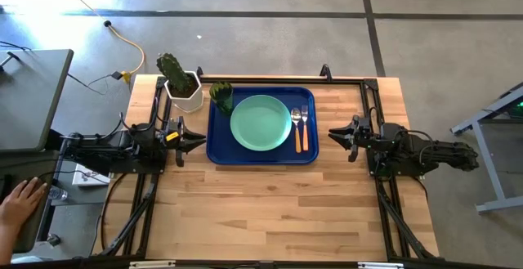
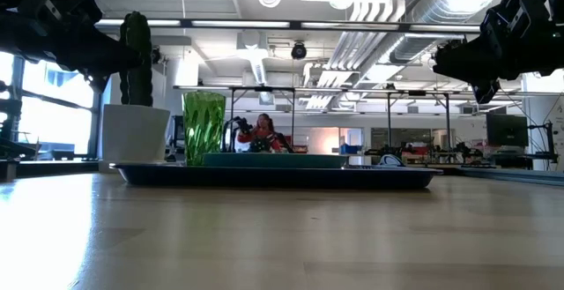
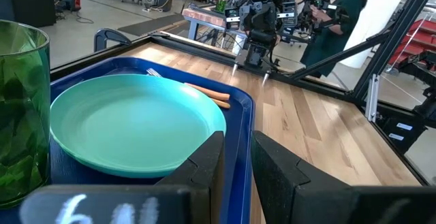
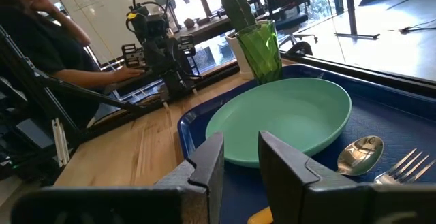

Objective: Pick and place plate/cup/fork/spoon on tray
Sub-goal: Return to Home Position

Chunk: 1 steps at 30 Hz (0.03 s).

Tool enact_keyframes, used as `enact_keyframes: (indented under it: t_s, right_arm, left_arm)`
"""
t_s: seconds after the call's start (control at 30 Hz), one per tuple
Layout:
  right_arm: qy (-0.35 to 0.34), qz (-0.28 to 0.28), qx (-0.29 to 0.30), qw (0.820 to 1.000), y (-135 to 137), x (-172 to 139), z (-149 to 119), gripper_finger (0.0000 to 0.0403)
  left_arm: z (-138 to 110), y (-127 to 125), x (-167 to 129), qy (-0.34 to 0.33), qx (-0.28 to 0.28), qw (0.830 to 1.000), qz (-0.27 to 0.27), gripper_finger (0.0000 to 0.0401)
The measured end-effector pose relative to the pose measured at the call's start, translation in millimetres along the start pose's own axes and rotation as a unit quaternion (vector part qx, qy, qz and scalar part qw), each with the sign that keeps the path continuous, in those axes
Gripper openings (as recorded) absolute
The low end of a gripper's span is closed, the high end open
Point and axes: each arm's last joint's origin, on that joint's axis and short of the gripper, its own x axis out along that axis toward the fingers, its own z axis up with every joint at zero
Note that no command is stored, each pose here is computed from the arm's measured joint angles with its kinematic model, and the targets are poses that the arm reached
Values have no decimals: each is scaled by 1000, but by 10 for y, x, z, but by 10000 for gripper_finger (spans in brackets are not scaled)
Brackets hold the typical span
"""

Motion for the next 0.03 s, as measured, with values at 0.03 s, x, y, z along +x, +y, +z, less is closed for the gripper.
enact_keyframes:
  t_s: [0.03]
  right_arm:
    - [0,0,0,1000,0,0,0,83]
  left_arm:
    - [0,0,0,0,0,1000,0,62]
